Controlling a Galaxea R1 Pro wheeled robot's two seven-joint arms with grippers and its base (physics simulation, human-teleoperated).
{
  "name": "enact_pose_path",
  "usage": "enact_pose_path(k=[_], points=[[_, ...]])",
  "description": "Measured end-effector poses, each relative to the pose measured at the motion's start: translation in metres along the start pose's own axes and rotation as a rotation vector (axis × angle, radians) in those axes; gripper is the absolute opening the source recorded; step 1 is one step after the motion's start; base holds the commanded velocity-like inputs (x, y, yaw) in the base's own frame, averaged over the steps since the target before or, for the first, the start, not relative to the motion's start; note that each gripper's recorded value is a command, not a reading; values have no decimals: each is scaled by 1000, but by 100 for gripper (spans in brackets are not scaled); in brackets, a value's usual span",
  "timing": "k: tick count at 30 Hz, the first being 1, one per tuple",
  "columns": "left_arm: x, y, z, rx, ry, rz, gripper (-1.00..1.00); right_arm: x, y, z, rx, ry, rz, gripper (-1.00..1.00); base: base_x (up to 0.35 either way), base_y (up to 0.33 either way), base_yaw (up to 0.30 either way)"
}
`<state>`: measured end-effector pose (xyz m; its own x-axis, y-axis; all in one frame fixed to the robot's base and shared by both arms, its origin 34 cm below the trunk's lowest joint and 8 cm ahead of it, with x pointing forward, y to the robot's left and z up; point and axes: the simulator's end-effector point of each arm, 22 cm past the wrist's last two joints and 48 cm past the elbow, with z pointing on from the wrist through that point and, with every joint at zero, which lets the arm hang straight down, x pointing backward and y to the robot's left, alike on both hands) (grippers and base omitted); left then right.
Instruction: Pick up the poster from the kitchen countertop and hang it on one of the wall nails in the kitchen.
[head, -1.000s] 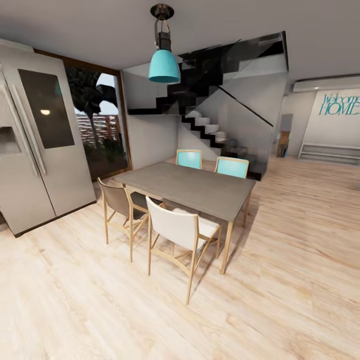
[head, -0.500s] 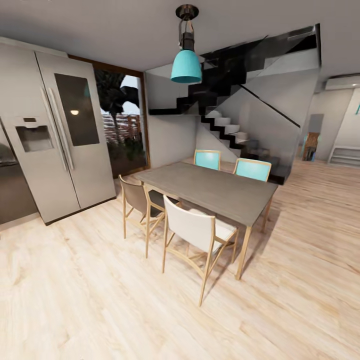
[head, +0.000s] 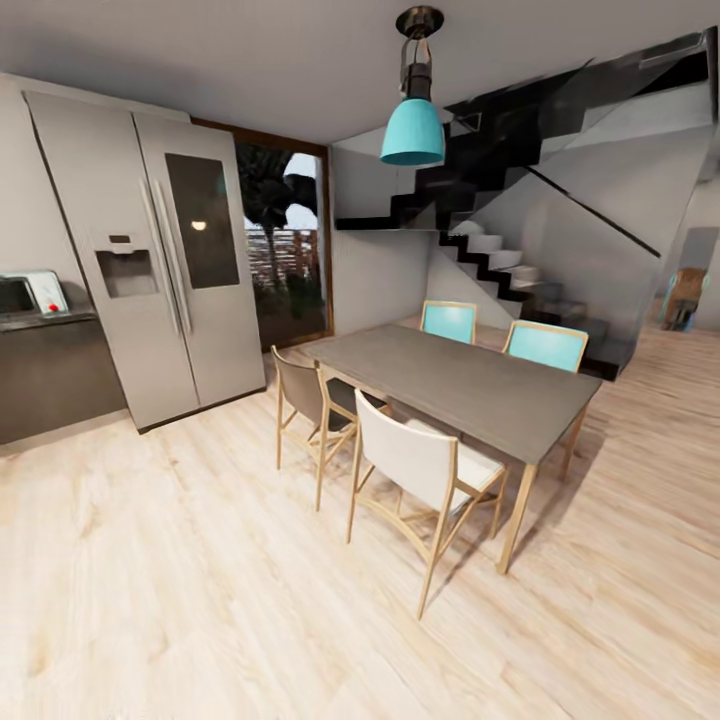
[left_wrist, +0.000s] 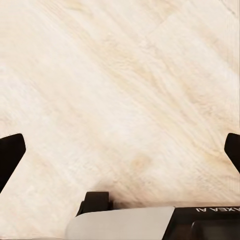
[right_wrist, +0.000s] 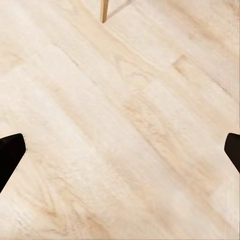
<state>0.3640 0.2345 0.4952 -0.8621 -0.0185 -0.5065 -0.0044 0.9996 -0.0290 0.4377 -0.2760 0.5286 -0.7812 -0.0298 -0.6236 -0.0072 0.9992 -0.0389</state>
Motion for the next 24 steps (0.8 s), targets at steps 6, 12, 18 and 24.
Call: enact_pose_path(k=[6,12,18,24], points=[[0,0,0,-1,0,0,100,0,0,0,0,1,-1,100,0,-1,289],[0,0,0,-1,0,0,100,0,0,0,0,1,-2,100,0,0,290],[0,0,0,-1,0,0,100,0,0,0,0,0,-2,100,0,0,291],[0,1,0,-2,0,-1,100,1,1,0,-1,1,-2,100,0,0,291]])
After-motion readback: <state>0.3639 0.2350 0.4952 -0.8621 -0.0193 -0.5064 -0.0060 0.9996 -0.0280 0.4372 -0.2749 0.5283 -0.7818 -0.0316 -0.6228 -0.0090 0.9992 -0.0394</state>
